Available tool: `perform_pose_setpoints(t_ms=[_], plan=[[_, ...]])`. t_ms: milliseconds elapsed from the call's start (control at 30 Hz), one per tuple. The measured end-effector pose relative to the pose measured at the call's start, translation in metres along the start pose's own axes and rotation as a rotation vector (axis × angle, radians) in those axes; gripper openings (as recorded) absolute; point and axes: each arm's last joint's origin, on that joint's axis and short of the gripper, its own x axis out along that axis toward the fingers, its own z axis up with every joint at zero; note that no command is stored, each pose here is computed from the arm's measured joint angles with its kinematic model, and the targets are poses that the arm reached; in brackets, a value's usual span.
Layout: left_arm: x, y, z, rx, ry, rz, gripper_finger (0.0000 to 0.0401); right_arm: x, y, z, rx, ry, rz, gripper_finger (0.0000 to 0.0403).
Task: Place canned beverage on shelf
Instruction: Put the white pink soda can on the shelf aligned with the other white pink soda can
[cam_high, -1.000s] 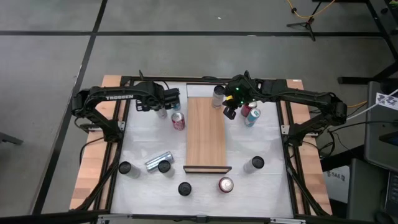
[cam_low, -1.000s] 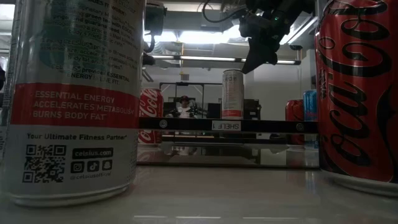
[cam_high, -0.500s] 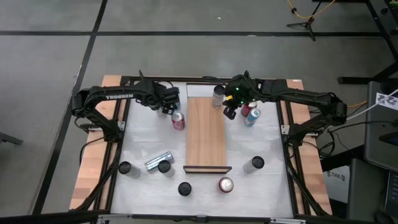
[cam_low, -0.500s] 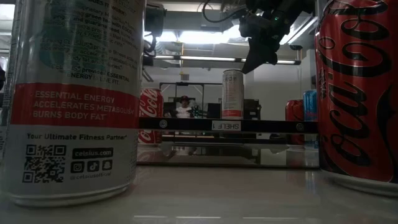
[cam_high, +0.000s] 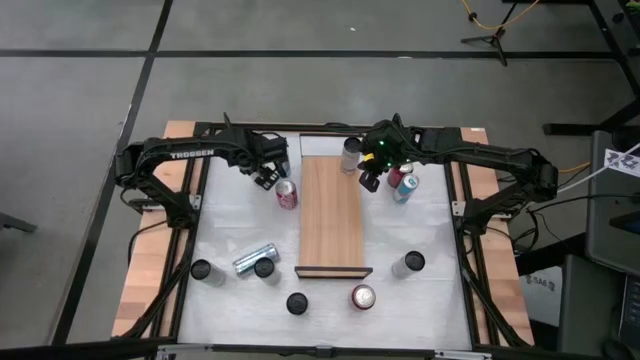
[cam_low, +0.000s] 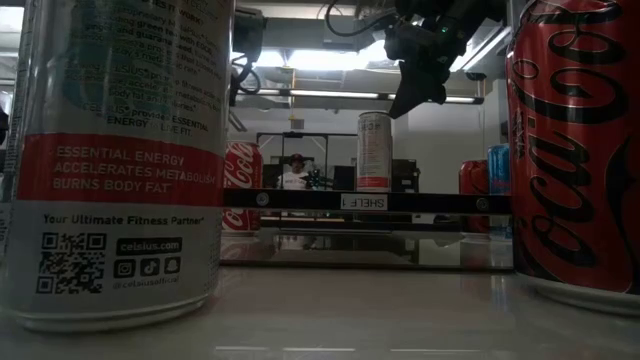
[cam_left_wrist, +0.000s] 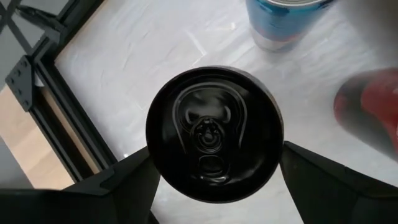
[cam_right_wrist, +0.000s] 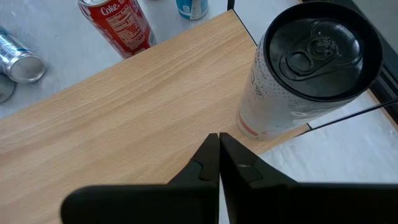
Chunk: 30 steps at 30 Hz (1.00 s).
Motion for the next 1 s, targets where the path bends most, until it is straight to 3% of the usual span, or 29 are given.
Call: perform_pose_setpoints(t_ms=[533,1000], plan=[[0.000,-0.001,-0.001,0.020,0.001,-0.003,0.0308,0.000,0.000,0.000,0.000,0.000,0.000,0.0001],[-0.005,0.004,-0.012,0.049,0.111,-0.026,0.0308,0.000,0.000,0.000,0.000,0.000,0.000,0.0001]])
